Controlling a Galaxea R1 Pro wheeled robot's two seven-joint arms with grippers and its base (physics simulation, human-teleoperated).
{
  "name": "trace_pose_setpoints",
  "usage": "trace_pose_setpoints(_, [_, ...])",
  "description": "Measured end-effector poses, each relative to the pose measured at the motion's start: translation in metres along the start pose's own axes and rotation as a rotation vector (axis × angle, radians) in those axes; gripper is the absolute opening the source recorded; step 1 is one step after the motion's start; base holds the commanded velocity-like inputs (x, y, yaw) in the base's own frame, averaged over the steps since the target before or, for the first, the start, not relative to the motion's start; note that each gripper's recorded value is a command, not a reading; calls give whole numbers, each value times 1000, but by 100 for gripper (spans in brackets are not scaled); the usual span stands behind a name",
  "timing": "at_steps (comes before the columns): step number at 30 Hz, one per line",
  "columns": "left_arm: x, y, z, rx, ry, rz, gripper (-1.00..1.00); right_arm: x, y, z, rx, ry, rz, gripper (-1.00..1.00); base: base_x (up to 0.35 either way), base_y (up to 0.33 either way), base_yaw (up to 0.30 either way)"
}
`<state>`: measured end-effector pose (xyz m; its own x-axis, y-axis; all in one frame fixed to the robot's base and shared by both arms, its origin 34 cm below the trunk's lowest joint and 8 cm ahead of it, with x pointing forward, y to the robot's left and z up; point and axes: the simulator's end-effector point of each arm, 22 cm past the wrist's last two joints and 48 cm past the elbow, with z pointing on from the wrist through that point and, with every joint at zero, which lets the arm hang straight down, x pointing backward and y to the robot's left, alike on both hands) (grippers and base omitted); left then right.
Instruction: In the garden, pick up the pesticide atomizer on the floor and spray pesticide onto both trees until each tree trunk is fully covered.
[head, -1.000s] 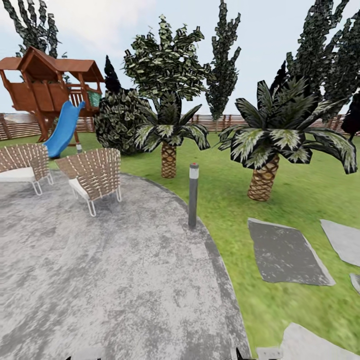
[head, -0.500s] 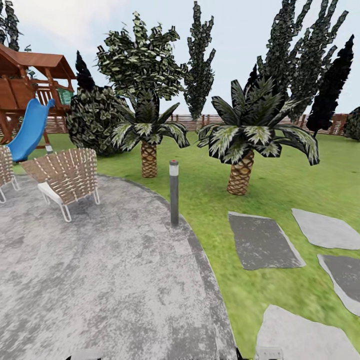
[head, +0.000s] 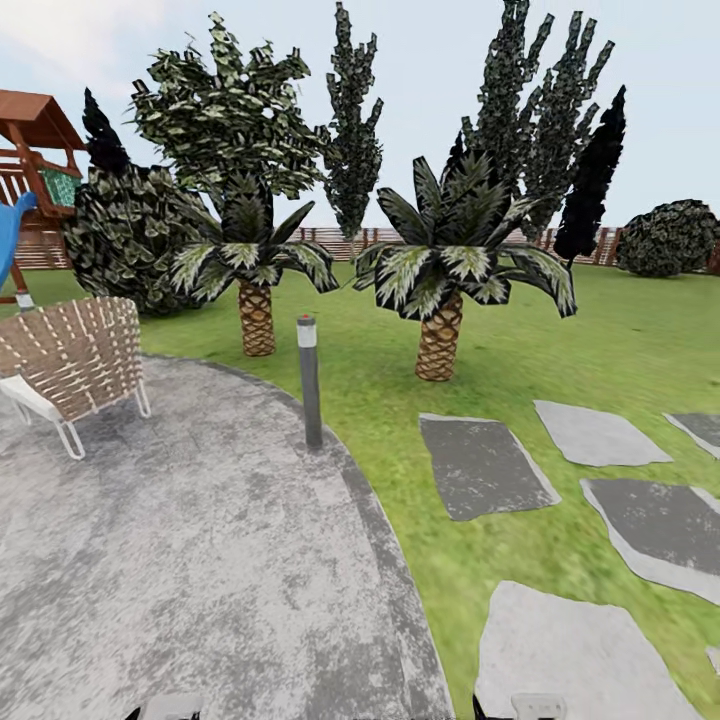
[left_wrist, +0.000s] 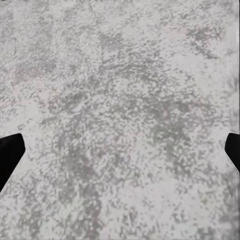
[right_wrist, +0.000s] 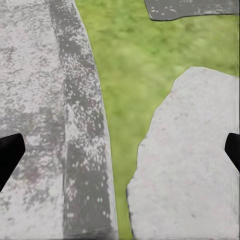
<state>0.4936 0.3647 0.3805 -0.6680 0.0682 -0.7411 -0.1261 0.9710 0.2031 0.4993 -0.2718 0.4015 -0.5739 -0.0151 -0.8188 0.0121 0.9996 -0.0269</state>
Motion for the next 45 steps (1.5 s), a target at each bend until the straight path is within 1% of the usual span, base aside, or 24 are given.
trace_pose_setpoints(21, [39, -8, 22, 0, -3, 2, 100, 42, 1, 18, 0, -1, 0, 100, 0, 0, -270])
trace_pose_setpoints(28, [36, -7, 23, -1, -10, 4, 100, 42, 2, 18, -1, -1, 0, 100, 0, 0, -265])
trace_pose_setpoints(33, [36, -6, 23, -4, -10, 0, 100, 43, 3, 18, -7, 2, -3, 100, 74, 0, -80])
trace_pose_setpoints(45, [36, -7, 23, -5, -8, -5, 100, 43, 4, 18, -8, 1, -4, 100, 320, 0, -4])
